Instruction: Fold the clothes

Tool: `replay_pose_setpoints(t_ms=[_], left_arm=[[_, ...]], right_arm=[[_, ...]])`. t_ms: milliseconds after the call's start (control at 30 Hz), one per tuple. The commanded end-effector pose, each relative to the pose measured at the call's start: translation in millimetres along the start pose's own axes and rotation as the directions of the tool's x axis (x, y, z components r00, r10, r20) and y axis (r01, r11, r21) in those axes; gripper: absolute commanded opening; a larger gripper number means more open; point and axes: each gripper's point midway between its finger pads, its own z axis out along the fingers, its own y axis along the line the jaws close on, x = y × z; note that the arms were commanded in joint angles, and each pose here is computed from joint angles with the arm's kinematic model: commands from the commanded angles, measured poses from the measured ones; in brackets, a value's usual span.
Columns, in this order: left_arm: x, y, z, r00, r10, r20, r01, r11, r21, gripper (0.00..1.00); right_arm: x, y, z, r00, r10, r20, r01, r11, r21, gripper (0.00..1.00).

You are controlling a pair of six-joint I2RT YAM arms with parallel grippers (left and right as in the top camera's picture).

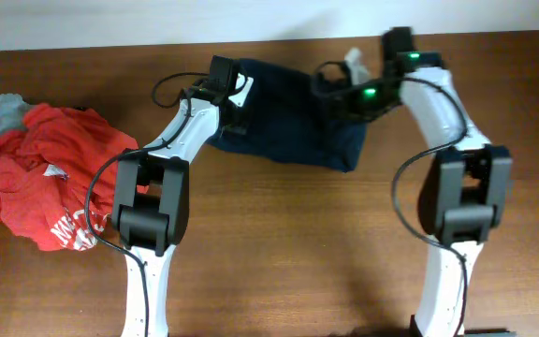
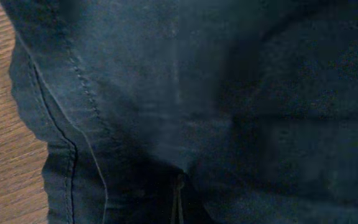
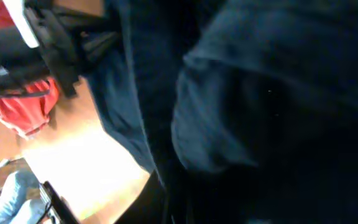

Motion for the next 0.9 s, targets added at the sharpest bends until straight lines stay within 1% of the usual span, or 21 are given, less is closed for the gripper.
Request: replay_pose_setpoints(t_ms=[0, 167, 267, 300, 333, 467, 567, 633, 667, 800, 867], left_arm=[[30.0, -13.8, 21.7, 0.996, -0.008, -0.09, 0.011, 0.999, 0.035, 0.01], [30.0, -13.8, 21.7, 0.996, -0.008, -0.09, 0.011, 0.999, 0.035, 0.01], [28.7, -13.4, 20.0, 0.996, -0.013, -0.089, 0.016, 0.999, 0.034, 0.01], [25.6, -10.5, 14.9, 0.995, -0.035, -0.089, 0.038, 0.999, 0.031, 0.01], [20.9, -6.5, 6.7, 0.995, -0.054, -0.087, 0.056, 0.998, 0.026, 0.01], [-23.0, 21.7, -60.1, 0.995, -0.102, 0.018, 0.102, 0.995, 0.001, 0.01], [-43.8, 38.5, -108.5, 0.987, -0.122, 0.104, 0.124, 0.992, -0.016, 0.01], [-52.2, 47.7, -135.6, 0.975, -0.161, 0.151, 0.166, 0.986, -0.022, 0.01], [-57.8, 52.6, -158.2, 0.967, -0.173, 0.186, 0.181, 0.983, -0.025, 0.01], [-61.7, 51.9, -176.6, 0.962, -0.17, 0.212, 0.179, 0.983, -0.027, 0.01], [-62.0, 51.7, -177.7, 0.962, -0.17, 0.214, 0.179, 0.983, -0.026, 0.01]], right_arm=[[-13.8, 56.4, 6.0, 0.997, -0.056, 0.046, 0.058, 0.997, -0.056, 0.04], [-24.7, 108.0, 31.3, 0.983, -0.157, 0.096, 0.167, 0.981, -0.103, 0.04], [-27.5, 114.6, 34.2, 0.985, -0.139, 0.107, 0.151, 0.982, -0.112, 0.04], [-27.9, 115.4, 33.7, 0.985, -0.138, 0.108, 0.151, 0.981, -0.118, 0.04], [-28.1, 115.8, 32.8, 0.985, -0.138, 0.108, 0.151, 0.981, -0.123, 0.04], [-28.7, 123.0, 31.5, 0.983, -0.148, 0.111, 0.164, 0.976, -0.147, 0.04], [-31.8, 134.9, 29.2, 0.978, -0.171, 0.124, 0.19, 0.968, -0.164, 0.04], [-33.9, 143.5, 27.7, 0.973, -0.187, 0.132, 0.208, 0.963, -0.17, 0.04], [-35.0, 148.8, 25.8, 0.971, -0.195, 0.137, 0.218, 0.96, -0.177, 0.04], [-31.7, 144.1, 22.2, 0.978, -0.171, 0.116, 0.19, 0.967, -0.171, 0.04], [-31.5, 133.2, 7.7, 0.985, -0.135, 0.109, 0.151, 0.976, -0.156, 0.04]])
